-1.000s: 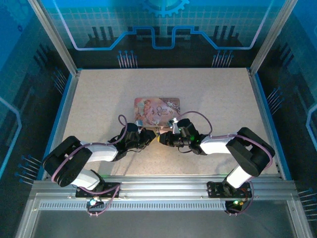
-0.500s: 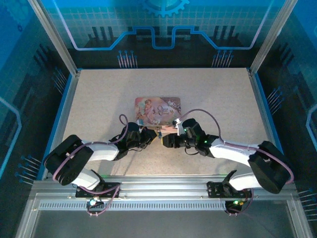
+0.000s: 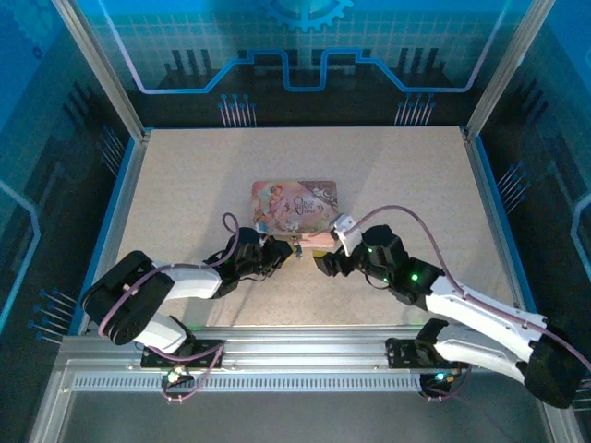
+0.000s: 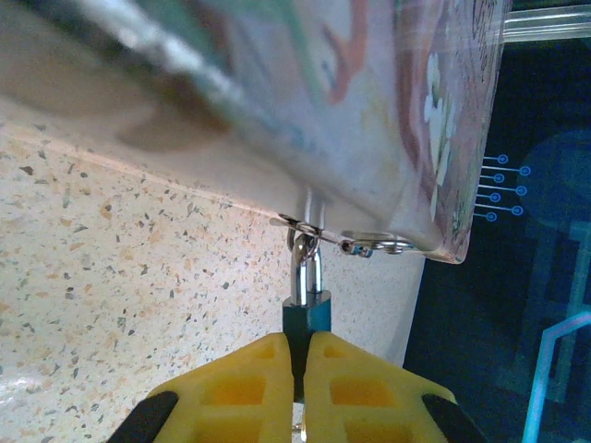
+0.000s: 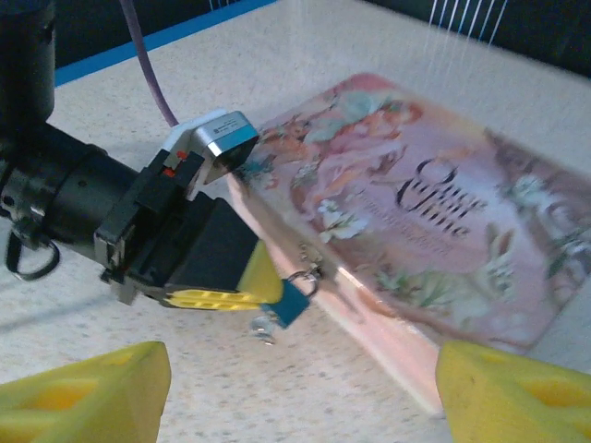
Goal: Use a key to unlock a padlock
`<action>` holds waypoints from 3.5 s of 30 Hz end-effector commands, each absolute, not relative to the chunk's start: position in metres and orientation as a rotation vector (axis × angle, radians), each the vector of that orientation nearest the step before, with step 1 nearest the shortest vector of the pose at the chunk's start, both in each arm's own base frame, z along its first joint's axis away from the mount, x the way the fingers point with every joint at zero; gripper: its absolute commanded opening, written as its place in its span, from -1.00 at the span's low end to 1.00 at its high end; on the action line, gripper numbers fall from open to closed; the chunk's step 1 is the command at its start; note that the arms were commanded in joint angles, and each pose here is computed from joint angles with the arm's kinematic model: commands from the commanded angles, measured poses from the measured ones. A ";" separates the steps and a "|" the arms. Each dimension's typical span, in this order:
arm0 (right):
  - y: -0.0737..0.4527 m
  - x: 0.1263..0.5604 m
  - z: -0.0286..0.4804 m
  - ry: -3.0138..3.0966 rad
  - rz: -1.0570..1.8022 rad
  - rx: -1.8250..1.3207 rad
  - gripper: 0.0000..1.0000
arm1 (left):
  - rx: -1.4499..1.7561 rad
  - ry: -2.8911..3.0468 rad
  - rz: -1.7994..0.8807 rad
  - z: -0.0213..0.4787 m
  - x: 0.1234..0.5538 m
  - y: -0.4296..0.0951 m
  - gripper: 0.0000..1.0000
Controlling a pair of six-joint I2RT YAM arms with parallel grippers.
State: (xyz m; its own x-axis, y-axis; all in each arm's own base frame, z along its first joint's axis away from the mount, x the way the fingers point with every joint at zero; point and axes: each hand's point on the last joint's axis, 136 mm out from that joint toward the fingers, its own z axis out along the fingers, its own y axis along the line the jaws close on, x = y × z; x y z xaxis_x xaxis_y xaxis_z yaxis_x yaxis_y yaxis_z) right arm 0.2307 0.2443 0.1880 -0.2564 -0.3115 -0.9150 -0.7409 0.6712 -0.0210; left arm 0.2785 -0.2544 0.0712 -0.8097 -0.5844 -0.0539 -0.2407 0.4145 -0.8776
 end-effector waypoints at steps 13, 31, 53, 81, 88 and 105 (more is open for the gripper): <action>0.246 0.221 0.159 1.535 -0.035 -1.341 0.63 | -0.792 2.431 -1.381 0.057 0.261 -0.260 -0.83; 0.299 0.229 0.121 1.562 0.038 -1.384 0.49 | -0.842 2.419 -1.413 0.060 0.262 -0.262 -0.84; 0.322 0.251 0.092 1.614 0.034 -1.286 -0.32 | -0.845 2.422 -1.422 0.060 0.261 -0.263 -0.84; 0.313 0.270 0.089 1.643 -0.084 -1.187 -1.00 | -0.840 2.431 -1.432 0.058 0.259 -0.267 -0.84; 0.313 0.270 0.092 1.662 -0.023 -1.110 -1.00 | -0.842 2.429 -1.432 0.058 0.259 -0.267 -0.84; 0.320 0.272 0.097 1.834 0.401 -0.718 -1.00 | -0.840 2.434 -1.427 0.057 0.259 -0.267 -0.84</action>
State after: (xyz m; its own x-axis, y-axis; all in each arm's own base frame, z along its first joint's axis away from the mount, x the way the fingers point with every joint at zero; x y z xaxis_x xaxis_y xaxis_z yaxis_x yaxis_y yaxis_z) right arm 0.2627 0.3131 0.0822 -0.2000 -0.4411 -0.8749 -0.6739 0.7101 -0.2040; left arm 0.2854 -0.2547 0.0764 -0.7748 -0.6322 -0.0044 -0.2861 0.3568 -0.8893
